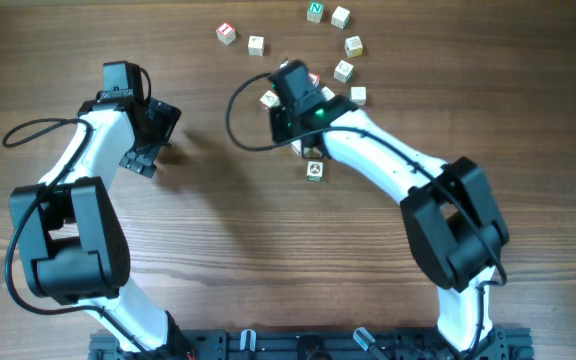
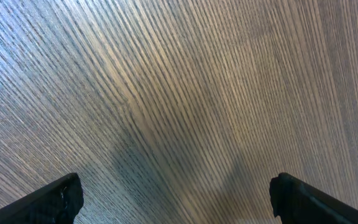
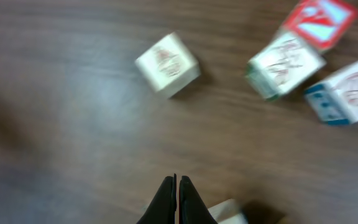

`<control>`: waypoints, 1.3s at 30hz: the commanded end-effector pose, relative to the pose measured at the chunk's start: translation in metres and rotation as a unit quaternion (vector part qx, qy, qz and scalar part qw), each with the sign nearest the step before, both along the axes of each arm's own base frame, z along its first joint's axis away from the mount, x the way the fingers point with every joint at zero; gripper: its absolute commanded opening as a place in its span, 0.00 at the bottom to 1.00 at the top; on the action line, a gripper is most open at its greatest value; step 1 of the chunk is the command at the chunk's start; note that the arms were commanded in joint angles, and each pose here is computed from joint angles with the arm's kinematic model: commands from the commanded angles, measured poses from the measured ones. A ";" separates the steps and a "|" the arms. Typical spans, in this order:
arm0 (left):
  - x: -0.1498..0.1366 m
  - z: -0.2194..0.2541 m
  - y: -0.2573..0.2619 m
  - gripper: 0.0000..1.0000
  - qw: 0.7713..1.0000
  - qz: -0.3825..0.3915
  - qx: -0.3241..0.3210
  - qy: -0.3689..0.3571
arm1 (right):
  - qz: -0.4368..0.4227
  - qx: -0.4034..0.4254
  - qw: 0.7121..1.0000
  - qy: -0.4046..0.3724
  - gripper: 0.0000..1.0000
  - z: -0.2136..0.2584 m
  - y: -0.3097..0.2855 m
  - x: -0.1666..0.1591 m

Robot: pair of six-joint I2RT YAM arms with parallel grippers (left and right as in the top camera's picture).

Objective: Form a circle

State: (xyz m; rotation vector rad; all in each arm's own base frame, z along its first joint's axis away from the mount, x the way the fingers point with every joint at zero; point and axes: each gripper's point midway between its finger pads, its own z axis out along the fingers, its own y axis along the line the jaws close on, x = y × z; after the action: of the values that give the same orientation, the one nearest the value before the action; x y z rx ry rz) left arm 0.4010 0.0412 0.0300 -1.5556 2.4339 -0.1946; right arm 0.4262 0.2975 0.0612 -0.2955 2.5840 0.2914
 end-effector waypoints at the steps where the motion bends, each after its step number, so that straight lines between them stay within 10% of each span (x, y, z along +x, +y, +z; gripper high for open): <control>1: 0.000 -0.004 0.000 1.00 1.000 0.005 -0.002 0.005 | 0.005 -0.021 1.000 0.009 0.05 -0.014 0.001 -0.002; 39: 0.000 -0.004 0.000 1.00 1.000 0.005 -0.002 0.005 | -0.020 -0.048 0.998 0.047 0.05 -0.040 -0.023 -0.004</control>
State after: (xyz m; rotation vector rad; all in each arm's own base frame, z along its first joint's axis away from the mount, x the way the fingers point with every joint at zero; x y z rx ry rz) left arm 0.4010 0.0412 0.0300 -1.5556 2.4339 -0.1946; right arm 0.4161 0.2749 0.0248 -0.2793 2.7057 0.1894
